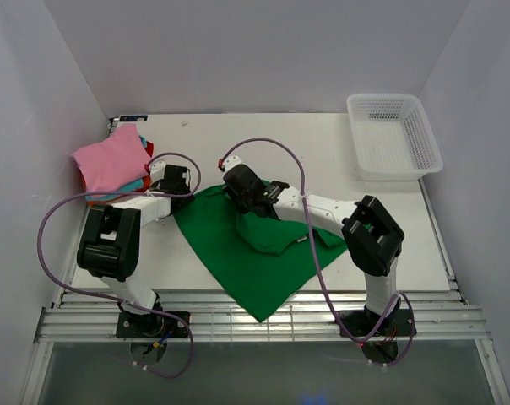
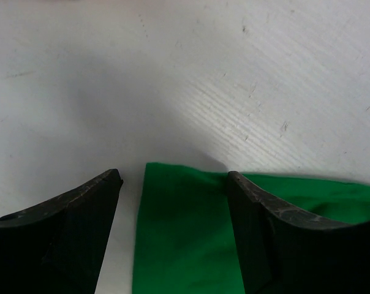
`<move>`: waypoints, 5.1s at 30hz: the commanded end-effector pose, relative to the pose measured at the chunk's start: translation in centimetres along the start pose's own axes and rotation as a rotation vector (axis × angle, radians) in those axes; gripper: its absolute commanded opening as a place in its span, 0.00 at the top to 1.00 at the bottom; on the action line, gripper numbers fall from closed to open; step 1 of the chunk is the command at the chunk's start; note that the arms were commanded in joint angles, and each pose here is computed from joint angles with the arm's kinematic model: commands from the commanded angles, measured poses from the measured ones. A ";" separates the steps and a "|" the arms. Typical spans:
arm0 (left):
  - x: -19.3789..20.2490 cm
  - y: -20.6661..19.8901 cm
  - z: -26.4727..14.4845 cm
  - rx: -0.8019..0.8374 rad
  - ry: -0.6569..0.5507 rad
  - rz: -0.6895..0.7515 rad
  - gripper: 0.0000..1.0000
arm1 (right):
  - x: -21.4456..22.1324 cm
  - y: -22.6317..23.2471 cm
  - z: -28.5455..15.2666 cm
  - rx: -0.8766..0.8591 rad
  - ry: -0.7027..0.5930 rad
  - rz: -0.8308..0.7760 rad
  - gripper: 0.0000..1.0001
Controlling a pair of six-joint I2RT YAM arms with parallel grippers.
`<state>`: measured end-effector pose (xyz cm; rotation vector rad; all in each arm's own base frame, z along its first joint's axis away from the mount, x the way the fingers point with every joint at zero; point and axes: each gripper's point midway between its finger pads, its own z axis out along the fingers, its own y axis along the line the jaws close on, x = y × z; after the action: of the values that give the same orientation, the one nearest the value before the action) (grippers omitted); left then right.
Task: Fold and stack the t-shirts
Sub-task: Flatten the tshirt out
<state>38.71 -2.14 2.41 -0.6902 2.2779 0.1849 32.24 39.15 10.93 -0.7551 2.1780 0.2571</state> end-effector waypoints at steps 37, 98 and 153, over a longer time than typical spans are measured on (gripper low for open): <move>-10.6 -1.2 -6.7 0.030 -0.210 -0.141 1.00 | -7.6 -21.2 -16.9 0.440 -0.283 0.216 0.92; -12.0 -6.1 -10.2 0.326 -0.094 0.003 1.00 | -12.5 -30.3 -27.7 0.543 -0.638 0.175 0.92; -0.2 -12.7 -7.8 0.377 0.023 0.198 0.07 | 6.9 -28.3 7.7 0.247 0.364 0.284 0.62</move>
<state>40.44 -15.48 8.85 -0.2737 2.3241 -0.1736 51.46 17.65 2.68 -0.3834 2.5495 0.0498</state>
